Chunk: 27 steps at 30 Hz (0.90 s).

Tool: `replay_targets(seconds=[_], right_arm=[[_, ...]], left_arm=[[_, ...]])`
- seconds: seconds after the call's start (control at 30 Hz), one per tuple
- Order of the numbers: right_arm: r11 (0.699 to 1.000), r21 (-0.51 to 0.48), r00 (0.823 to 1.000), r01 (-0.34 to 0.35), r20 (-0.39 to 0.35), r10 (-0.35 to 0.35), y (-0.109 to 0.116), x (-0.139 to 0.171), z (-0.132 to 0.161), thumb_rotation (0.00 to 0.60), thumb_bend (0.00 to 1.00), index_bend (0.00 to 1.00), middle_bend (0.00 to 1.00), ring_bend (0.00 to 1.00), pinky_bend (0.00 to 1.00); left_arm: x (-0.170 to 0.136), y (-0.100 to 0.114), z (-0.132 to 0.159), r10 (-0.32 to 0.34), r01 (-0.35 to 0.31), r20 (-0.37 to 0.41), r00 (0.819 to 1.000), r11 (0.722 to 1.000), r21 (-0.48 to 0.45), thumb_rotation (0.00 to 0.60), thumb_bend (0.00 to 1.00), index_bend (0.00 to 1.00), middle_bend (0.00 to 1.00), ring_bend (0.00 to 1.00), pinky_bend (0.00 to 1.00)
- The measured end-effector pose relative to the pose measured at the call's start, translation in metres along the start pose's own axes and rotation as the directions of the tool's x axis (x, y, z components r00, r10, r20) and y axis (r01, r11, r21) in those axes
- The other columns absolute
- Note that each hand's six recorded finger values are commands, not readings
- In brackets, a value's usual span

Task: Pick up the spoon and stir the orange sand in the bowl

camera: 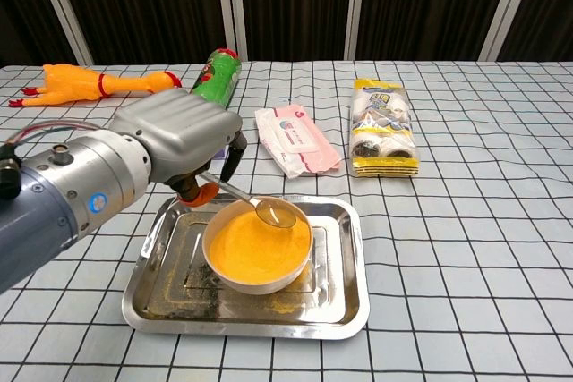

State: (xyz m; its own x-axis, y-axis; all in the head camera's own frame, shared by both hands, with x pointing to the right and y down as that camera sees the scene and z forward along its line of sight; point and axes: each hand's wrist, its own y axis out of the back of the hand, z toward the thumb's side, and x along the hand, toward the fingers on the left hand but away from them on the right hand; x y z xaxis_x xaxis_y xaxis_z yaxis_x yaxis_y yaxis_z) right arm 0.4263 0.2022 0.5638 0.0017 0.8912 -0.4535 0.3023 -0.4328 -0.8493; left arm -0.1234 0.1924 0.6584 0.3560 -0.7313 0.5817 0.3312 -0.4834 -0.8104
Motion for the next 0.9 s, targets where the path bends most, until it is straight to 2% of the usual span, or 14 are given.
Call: replay_targets(seconds=[0.17,0.3,0.5,0.63,0.9], right_arm=[[1.000,-0.003,1.000,0.000,0.002,0.000,0.000,0.000,0.000,0.600,0.43,0.00,0.00,0.00,0.00],[1.000,-0.006,1.000,-0.002,0.003,0.002,0.000,0.000,0.000,0.600,0.43,0.00,0.00,0.00,0.00],[1.000,-0.006,1.000,-0.003,0.002,0.003,0.000,0.000,0.000,0.600,0.43,0.00,0.00,0.00,0.00],[1.000,-0.008,1.000,-0.003,0.003,0.003,0.000,0.000,0.000,0.600,0.43,0.00,0.00,0.00,0.00],[1.000,-0.015,1.000,-0.004,0.003,0.004,0.000,-0.001,0.000,0.600,0.43,0.00,0.00,0.00,0.00]], left_arm=[[-0.002,0.004,0.002,0.056,-0.061,0.055,0.997,0.993,0.100,0.600,0.79,0.77,1.00,1.00,1.00],[-0.002,0.006,0.002,0.103,-0.123,0.103,0.989,0.968,0.216,0.600,0.79,0.78,1.00,1.00,1.00],[0.002,0.005,0.001,0.156,-0.214,0.178,0.972,0.900,0.380,0.600,0.79,0.79,1.00,1.00,1.00],[0.006,0.009,0.006,0.193,-0.290,0.243,0.951,0.830,0.476,0.600,0.79,0.79,1.00,1.00,1.00],[0.010,0.020,0.028,0.234,-0.411,0.365,0.901,0.728,0.549,0.600,0.79,0.79,1.00,1.00,1.00]])
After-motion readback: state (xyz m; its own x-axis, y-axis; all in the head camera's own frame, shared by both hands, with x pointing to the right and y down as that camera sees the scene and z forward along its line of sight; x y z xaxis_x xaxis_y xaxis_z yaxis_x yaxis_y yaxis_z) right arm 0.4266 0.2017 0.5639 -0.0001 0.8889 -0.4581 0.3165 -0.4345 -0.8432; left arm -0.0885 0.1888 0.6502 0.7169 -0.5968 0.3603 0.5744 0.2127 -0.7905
